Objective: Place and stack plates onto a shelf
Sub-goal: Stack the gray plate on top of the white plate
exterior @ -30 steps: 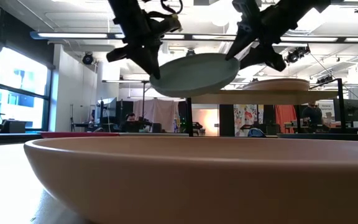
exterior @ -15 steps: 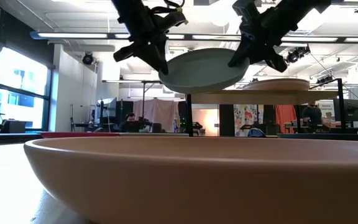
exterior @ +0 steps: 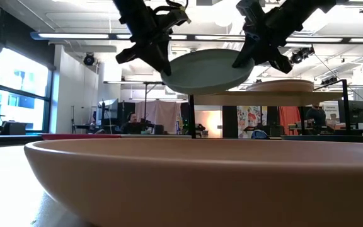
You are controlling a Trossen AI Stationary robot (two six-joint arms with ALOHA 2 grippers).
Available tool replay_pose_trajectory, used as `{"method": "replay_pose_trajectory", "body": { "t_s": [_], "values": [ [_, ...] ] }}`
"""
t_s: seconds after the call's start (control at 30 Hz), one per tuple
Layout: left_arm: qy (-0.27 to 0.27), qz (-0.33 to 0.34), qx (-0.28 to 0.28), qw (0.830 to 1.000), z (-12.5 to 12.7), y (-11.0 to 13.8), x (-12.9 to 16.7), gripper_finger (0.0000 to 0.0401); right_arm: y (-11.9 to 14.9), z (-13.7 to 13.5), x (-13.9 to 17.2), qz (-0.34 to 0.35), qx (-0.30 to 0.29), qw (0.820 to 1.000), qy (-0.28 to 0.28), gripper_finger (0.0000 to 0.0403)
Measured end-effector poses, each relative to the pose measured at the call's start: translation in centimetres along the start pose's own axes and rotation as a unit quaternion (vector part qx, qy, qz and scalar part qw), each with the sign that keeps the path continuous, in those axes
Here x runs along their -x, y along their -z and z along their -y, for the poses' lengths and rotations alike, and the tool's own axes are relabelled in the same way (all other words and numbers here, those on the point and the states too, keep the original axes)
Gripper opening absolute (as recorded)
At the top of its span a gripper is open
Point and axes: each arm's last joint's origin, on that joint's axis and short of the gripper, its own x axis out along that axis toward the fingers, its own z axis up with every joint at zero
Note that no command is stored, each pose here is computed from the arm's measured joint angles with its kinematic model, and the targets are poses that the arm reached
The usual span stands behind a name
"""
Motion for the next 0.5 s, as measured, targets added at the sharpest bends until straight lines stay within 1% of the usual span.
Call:
{"method": "replay_pose_trajectory", "body": {
  "t_s": [0.2,0.33,0.5],
  "values": [
    [0.018,-0.014,-0.005,1.0,0.14,0.05,0.0,0.0055,0.01,-0.04,0.0,-0.001,0.0,1.0,-0.003,0.0008],
    [0.025,-0.017,0.004,1.0,0.21,0.05,0.01,0.0079,0.04,-0.02,0.0,-0.003,0.0,1.0,-0.002,0.0008],
    [0.045,-0.022,0.001,0.999,0.21,-0.04,0.79,0.0092,0.1,0.01,0.02,-0.01,-0.001,1.0,-0.003,0.0008]
  ]
}}
